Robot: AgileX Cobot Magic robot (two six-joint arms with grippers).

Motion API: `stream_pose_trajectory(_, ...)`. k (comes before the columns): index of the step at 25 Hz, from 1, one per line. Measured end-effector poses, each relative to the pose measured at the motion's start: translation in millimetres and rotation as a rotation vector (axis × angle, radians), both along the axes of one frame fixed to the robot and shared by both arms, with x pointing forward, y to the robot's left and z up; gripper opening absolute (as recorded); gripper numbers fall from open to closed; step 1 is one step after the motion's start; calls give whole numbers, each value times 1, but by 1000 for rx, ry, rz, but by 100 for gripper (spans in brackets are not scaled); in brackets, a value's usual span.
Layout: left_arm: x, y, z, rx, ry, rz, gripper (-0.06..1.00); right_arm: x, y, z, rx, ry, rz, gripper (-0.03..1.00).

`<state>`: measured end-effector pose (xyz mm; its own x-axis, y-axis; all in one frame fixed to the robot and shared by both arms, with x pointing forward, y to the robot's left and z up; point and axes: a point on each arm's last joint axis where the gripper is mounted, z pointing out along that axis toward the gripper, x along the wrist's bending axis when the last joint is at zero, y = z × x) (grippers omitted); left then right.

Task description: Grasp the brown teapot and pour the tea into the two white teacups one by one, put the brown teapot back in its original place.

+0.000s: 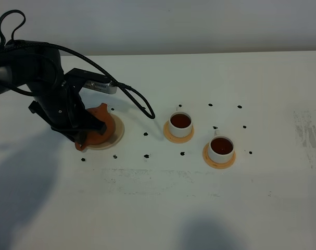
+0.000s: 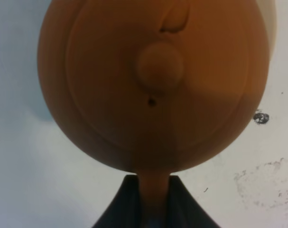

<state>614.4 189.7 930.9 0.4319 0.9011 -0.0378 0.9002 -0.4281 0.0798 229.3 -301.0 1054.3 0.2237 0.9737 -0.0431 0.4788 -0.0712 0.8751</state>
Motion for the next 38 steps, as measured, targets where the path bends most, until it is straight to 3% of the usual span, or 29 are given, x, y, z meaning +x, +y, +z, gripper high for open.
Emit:
stream_pose_trajectory(3, 0, 0, 0, -5, -3, 3, 15, 0, 0, 0, 0, 0, 0, 40)
stream_pose_trajectory(9, 0, 0, 1, -6, -8, 3, 40, 0, 0, 0, 5, -1, -3, 40)
stream_pose_trajectory(12, -1, 0, 10, -11, -27, 2, 46, 0, 0, 0, 5, -1, -3, 40)
stream_pose_trajectory(19, -9, 12, 62, 1, -153, 30, 48, 0, 0, 0, 0, 0, 0, 40)
stream_pose_trajectory(30, -28, 54, 119, 55, -240, 131, 48, 0, 0, 0, 5, -1, -3, 40)
stream_pose_trajectory(38, -69, 81, 130, 69, -244, 207, 48, 0, 0, 0, 5, -1, -3, 40)
